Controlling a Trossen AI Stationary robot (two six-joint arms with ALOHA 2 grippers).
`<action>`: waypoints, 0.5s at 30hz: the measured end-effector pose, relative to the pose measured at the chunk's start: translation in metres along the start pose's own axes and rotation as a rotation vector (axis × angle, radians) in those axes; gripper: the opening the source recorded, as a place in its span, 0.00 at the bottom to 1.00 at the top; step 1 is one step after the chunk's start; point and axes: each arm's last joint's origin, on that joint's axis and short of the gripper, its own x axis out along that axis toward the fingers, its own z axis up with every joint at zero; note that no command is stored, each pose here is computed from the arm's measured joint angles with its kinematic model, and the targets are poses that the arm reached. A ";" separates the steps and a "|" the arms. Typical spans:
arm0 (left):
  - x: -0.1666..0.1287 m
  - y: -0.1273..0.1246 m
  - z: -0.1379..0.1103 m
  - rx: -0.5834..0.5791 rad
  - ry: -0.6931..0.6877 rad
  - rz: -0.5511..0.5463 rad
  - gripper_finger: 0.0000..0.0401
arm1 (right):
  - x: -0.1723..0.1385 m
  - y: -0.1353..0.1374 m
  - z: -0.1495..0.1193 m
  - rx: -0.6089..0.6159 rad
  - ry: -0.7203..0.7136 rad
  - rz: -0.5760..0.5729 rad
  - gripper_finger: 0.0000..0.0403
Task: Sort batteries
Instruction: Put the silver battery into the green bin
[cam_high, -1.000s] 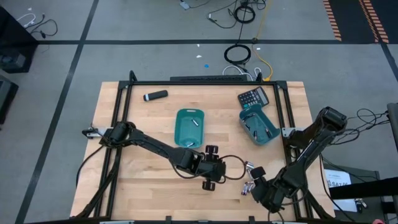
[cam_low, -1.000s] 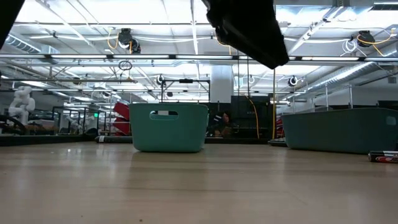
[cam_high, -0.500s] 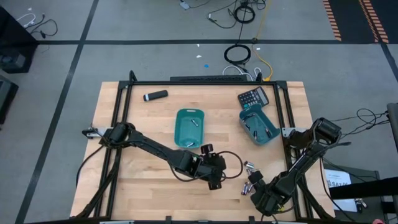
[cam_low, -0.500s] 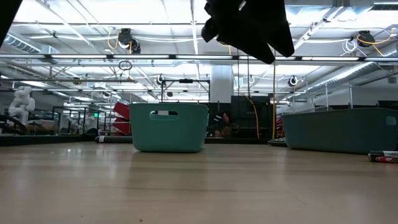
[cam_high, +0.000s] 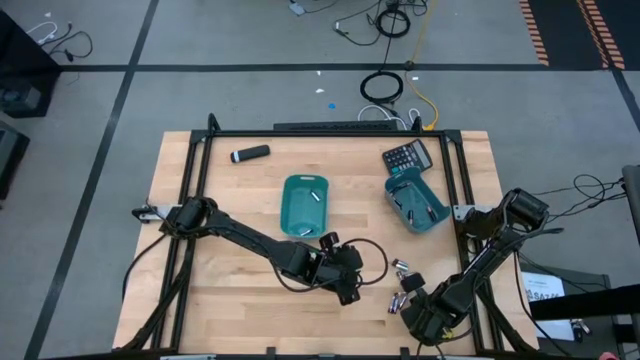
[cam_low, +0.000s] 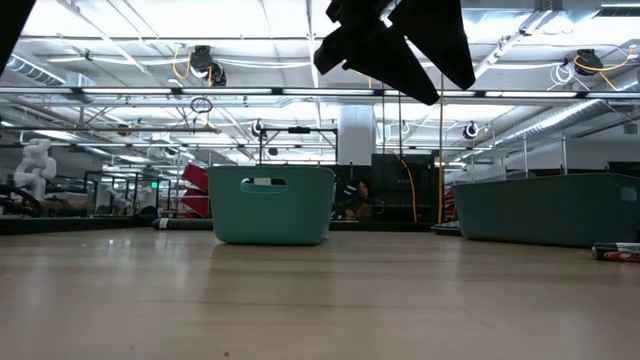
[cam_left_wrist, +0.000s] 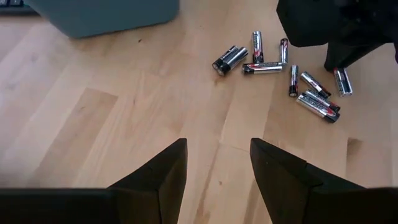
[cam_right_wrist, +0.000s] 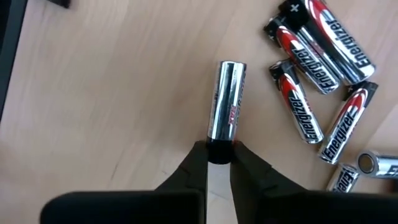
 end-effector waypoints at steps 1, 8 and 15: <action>0.000 0.000 0.000 -0.011 0.000 0.000 0.47 | 0.000 0.000 0.000 0.007 0.000 0.000 0.06; -0.003 -0.005 -0.003 -0.009 -0.001 -0.008 0.47 | -0.002 -0.001 -0.001 0.052 -0.008 -0.001 0.06; -0.017 -0.023 -0.014 0.152 -0.123 0.163 0.47 | -0.031 -0.008 -0.002 0.108 -0.160 -0.090 0.06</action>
